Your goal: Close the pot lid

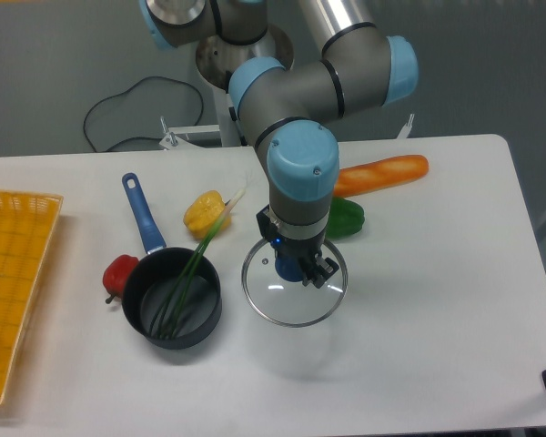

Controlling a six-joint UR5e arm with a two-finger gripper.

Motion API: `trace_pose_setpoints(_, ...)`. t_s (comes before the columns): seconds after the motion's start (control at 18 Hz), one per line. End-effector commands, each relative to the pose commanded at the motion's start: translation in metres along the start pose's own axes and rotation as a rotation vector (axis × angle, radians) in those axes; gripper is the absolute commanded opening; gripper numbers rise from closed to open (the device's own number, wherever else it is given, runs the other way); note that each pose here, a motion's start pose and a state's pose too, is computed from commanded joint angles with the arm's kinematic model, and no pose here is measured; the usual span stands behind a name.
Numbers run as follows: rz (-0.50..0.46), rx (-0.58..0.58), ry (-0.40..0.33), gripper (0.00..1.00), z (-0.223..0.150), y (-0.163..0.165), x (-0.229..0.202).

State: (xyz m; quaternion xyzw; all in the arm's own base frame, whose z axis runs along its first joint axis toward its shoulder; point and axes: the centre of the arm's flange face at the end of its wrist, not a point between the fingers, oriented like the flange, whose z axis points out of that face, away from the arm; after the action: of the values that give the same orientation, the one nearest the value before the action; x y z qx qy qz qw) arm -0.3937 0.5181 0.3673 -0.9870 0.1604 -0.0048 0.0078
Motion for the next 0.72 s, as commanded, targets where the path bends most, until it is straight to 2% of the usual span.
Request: trace_pose_setpoints(0.72,-0.021,-0.025,-0.016,0.56,-0.0016,0.0007,-0.0007)
